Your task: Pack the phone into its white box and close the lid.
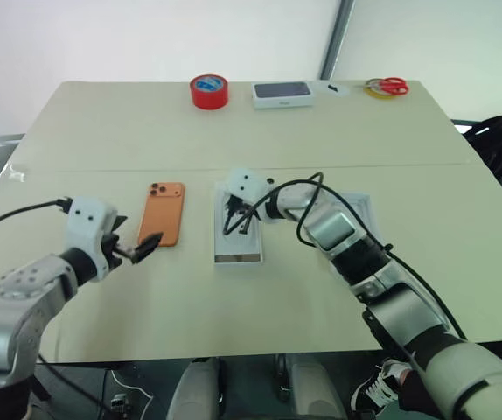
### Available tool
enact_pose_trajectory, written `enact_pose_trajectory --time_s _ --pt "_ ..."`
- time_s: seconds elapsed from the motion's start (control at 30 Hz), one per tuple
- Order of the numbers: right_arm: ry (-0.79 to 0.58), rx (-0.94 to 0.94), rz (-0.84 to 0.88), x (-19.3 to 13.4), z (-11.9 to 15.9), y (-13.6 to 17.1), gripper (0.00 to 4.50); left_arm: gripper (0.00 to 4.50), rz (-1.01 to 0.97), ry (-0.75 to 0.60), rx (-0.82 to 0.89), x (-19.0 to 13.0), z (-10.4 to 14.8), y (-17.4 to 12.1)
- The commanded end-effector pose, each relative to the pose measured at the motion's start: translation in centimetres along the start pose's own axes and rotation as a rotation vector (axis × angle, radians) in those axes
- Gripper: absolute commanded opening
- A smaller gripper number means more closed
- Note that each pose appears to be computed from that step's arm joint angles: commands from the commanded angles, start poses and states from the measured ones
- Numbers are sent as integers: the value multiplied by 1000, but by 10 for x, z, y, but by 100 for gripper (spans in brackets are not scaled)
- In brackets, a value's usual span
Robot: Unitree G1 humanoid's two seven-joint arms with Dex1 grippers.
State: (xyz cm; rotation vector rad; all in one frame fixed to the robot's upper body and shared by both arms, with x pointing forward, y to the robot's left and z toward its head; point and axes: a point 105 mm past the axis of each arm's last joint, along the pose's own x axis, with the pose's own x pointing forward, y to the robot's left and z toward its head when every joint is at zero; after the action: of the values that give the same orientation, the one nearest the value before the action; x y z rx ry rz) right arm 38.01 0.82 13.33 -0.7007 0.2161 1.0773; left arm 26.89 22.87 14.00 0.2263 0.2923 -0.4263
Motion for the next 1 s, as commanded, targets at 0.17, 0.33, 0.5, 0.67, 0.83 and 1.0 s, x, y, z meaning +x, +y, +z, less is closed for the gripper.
enact_pose_trajectory --time_s 0.17,0.33,0.5,0.67,0.83,1.0 --pt "24 -93 166 -5 1 21 3 449 -163 -5 133 -20 -4 -25" --pt "59 -136 253 -13 -11 37 3 449 -191 3 140 -23 -9 -29" --pt "44 -158 346 -23 -10 57 3 449 -185 0 138 -20 -10 -26" --pt "46 -163 385 -28 -13 67 3 449 -189 -5 141 -18 -10 -26" --pt "36 -170 412 -33 -13 73 3 449 -192 -19 139 -18 -8 -27" --pt "-2 -163 395 -36 -4 69 3 449 -203 -42 134 -18 -4 -30"
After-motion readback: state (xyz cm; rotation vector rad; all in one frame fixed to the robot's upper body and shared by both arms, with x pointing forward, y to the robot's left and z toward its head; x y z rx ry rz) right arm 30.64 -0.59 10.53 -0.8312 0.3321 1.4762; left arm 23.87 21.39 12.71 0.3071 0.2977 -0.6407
